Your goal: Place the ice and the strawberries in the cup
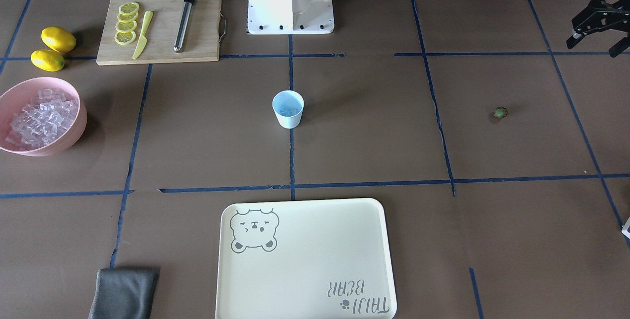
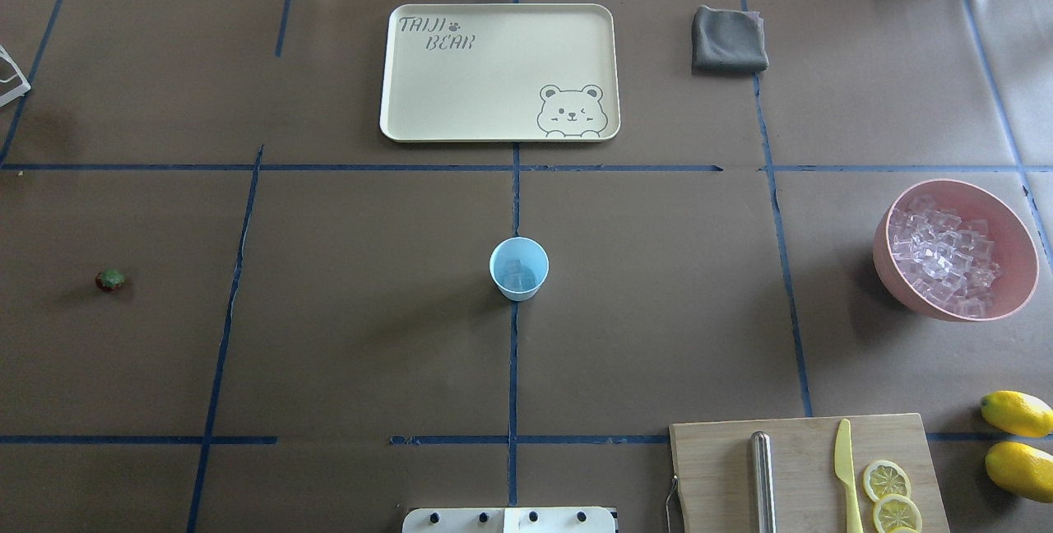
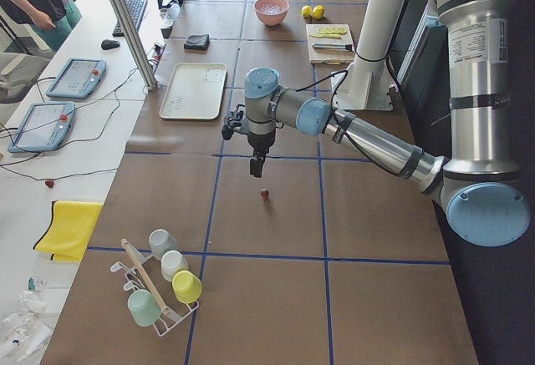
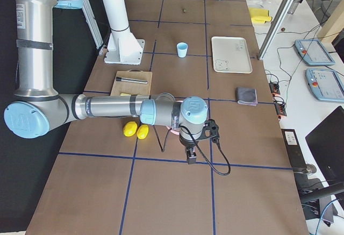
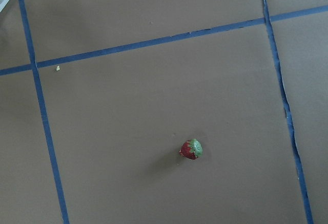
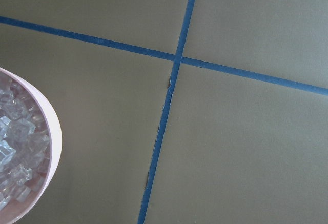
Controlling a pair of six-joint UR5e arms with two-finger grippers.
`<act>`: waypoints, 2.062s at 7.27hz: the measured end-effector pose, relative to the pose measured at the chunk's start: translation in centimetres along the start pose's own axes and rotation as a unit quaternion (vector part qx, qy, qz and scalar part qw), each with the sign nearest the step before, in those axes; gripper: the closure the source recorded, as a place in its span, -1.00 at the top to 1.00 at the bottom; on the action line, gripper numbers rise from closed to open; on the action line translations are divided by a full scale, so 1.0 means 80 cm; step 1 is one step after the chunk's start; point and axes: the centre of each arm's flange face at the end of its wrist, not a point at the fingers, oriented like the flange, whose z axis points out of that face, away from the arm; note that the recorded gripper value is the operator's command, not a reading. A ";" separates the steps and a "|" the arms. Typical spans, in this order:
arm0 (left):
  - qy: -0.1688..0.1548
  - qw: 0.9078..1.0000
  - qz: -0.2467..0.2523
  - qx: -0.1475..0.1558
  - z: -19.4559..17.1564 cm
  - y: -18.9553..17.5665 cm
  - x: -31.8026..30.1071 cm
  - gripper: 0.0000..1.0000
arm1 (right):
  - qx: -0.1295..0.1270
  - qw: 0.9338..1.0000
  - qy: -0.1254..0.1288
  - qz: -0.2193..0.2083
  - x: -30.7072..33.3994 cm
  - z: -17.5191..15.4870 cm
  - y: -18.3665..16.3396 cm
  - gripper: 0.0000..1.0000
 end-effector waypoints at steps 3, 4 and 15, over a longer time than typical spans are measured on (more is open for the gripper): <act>-0.003 0.999 -0.019 0.025 0.062 0.008 0.004 1.00 | 0.001 1.000 -0.004 0.001 -0.001 0.000 0.000 1.00; 0.000 0.999 -0.025 0.036 0.095 0.008 0.010 1.00 | 0.001 1.000 -0.005 0.000 -0.001 0.000 0.000 1.00; -0.008 0.998 -0.017 0.062 0.273 0.024 0.058 0.99 | 0.003 1.000 -0.005 0.002 -0.003 -0.002 -0.002 1.00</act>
